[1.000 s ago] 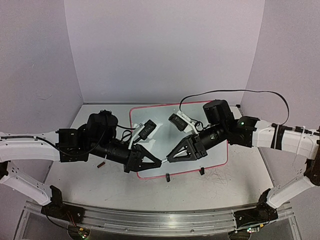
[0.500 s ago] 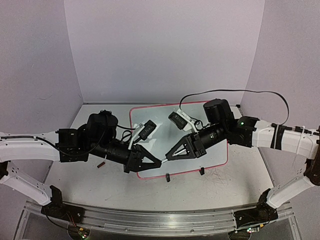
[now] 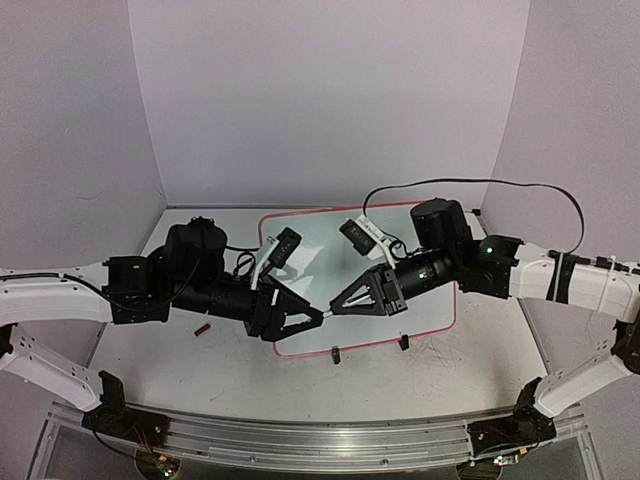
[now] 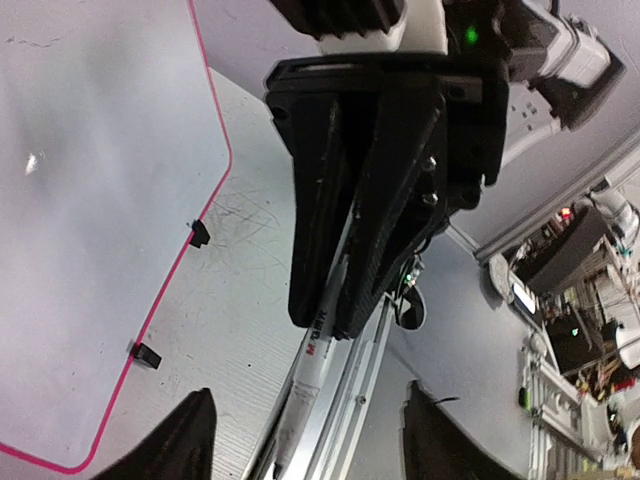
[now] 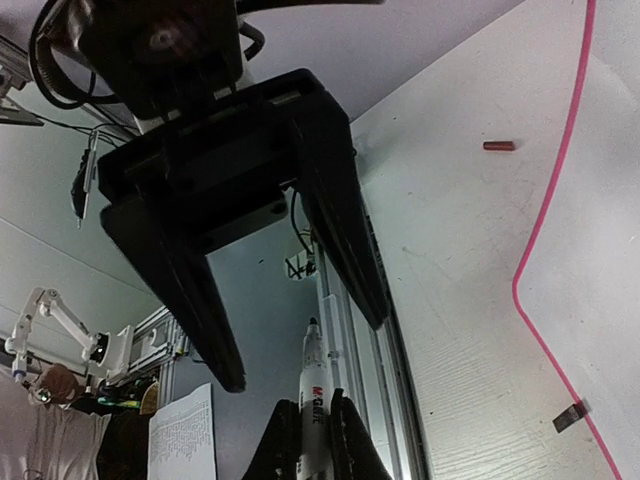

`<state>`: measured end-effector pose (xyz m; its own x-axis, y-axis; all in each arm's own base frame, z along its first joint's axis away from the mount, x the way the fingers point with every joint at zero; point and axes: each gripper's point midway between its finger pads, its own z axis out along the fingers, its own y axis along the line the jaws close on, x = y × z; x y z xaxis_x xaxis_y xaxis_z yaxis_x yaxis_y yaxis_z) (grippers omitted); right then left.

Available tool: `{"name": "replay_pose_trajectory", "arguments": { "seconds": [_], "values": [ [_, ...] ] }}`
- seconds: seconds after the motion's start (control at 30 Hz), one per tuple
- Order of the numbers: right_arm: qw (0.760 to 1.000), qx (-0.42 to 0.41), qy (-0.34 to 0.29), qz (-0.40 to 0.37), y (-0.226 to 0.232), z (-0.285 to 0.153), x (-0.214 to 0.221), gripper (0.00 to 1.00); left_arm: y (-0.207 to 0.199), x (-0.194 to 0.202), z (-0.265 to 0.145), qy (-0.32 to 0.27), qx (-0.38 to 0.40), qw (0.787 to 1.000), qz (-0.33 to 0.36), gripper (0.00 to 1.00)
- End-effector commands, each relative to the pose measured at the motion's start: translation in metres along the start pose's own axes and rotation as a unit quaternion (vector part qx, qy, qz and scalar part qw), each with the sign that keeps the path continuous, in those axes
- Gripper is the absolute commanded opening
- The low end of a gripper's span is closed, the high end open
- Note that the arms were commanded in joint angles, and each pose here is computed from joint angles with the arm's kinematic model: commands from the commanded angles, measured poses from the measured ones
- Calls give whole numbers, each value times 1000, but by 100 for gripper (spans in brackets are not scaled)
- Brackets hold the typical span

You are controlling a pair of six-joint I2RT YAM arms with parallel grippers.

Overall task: Write a sentence on the whiteboard
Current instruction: Pass from the left arm to the right, then hold the whiteboard at the center of the board.

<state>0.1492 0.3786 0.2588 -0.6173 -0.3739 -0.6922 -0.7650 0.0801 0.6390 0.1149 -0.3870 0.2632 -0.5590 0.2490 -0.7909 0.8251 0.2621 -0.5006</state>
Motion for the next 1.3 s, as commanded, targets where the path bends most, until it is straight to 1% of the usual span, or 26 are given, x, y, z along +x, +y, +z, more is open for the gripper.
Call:
{"name": "replay_pose_trajectory", "arguments": {
  "seconds": [0.0, 0.1, 0.23, 0.33, 0.4, 0.47, 0.63, 0.7, 0.77, 0.9, 1.03, 1.17, 1.27],
  "values": [
    [993, 95, -71, -21, -17, -17, -24, 0, 6, -27, -27, -71, -44, 996, -11, 73],
    [986, 136, -100, -8, -28, -29, -29, 0, 22, -27, -37, -86, -81, 993, -31, 77],
    [978, 144, -152, 8, -28, -46, -38, 0, 61, -30, -54, -105, -145, 981, -73, 79],
    [971, 142, -189, 28, -32, -60, -42, 0, 100, -30, -73, -123, -192, 966, -121, 79],
    [967, 143, -206, 35, -37, -68, -40, 0, 125, -30, -88, -136, -232, 952, -146, 79],
    [961, 162, -222, 35, -43, -75, -42, 0, 140, -31, -100, -147, -269, 940, -151, 80],
    [958, 187, -218, 1, -49, -76, -47, 0, 147, -45, -107, -157, -294, 934, -129, 81],
    [955, 196, -222, -9, -48, -76, -52, 0, 152, -56, -114, -167, -311, 927, -123, 83],
    [949, 210, -232, -26, -44, -75, -60, 0, 158, -65, -117, -168, -319, 925, -118, 85],
    [940, 236, -241, -49, -36, -69, -73, 0, 167, -81, -115, -158, -318, 930, -97, 88],
    [937, 258, -226, -59, -39, -50, -80, 0, 177, -90, -111, -145, -279, 945, -89, 89],
    [928, 290, -214, -99, -27, -25, -84, 0, 178, -96, -102, -137, -196, 967, -92, 88],
    [926, 303, -198, -105, -31, -4, -88, 0, 174, -90, -90, -115, -141, 979, -91, 85]
  ]
}}
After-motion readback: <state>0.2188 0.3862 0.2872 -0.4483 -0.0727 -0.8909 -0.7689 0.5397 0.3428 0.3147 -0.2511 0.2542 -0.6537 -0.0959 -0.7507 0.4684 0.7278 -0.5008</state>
